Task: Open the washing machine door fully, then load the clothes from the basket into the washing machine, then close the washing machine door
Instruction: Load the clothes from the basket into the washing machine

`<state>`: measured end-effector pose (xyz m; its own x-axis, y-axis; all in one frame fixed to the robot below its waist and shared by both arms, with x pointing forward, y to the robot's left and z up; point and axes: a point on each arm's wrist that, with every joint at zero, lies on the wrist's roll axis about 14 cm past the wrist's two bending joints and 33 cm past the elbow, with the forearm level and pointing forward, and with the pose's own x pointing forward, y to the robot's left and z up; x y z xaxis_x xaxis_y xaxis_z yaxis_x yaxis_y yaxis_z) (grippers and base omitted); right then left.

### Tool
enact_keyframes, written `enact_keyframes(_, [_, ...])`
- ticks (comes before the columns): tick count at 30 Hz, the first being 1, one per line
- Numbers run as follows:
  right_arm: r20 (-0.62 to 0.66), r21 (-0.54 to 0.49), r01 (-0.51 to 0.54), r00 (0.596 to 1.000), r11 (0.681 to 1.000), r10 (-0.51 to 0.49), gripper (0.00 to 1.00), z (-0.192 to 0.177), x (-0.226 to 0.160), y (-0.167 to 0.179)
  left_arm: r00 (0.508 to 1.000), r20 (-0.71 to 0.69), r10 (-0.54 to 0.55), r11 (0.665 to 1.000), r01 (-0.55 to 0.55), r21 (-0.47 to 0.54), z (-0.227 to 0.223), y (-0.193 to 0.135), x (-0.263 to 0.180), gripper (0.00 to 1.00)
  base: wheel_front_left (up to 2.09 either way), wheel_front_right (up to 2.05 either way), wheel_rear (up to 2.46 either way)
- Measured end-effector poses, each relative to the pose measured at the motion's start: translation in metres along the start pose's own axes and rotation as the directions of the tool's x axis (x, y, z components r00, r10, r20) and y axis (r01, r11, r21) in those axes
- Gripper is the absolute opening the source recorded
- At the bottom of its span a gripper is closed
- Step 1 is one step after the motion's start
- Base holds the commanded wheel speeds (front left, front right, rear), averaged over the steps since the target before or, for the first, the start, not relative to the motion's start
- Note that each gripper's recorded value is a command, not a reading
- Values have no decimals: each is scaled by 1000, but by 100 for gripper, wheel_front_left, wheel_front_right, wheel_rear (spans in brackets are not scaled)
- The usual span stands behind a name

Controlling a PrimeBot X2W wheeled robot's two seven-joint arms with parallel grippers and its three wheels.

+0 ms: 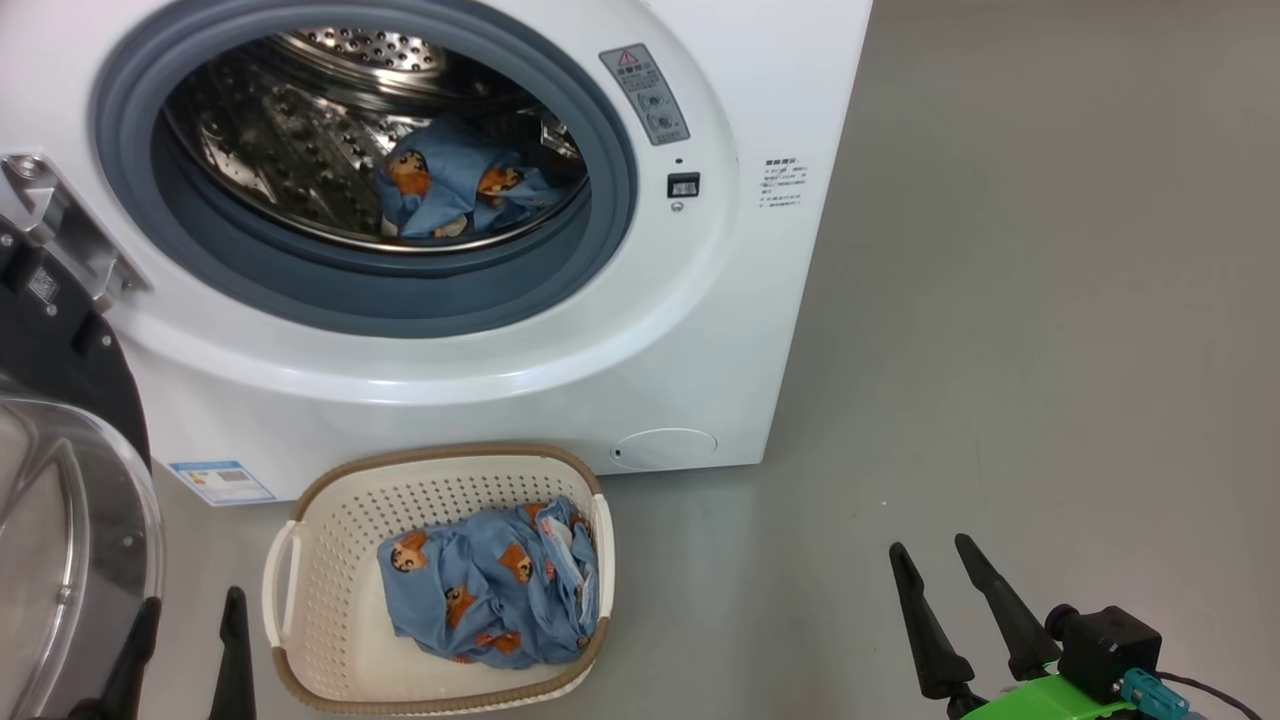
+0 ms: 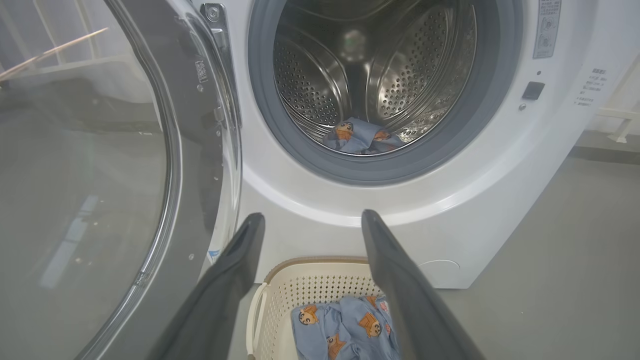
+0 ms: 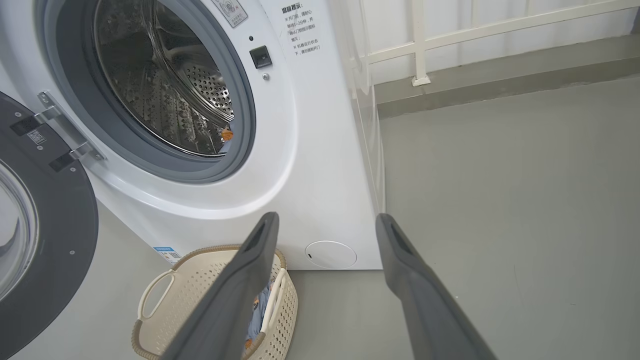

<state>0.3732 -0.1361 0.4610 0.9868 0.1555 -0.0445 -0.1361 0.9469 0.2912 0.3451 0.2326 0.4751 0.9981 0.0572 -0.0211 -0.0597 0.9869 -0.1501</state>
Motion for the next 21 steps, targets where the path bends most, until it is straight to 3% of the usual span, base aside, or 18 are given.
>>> enact_keyframes(21, [-56, 6, 22, 998, 1000, -22, 100, -20, 7, -9, 994, -54, -99, 994, 97, -48, -20, -27, 33, 100, 0, 0, 0])
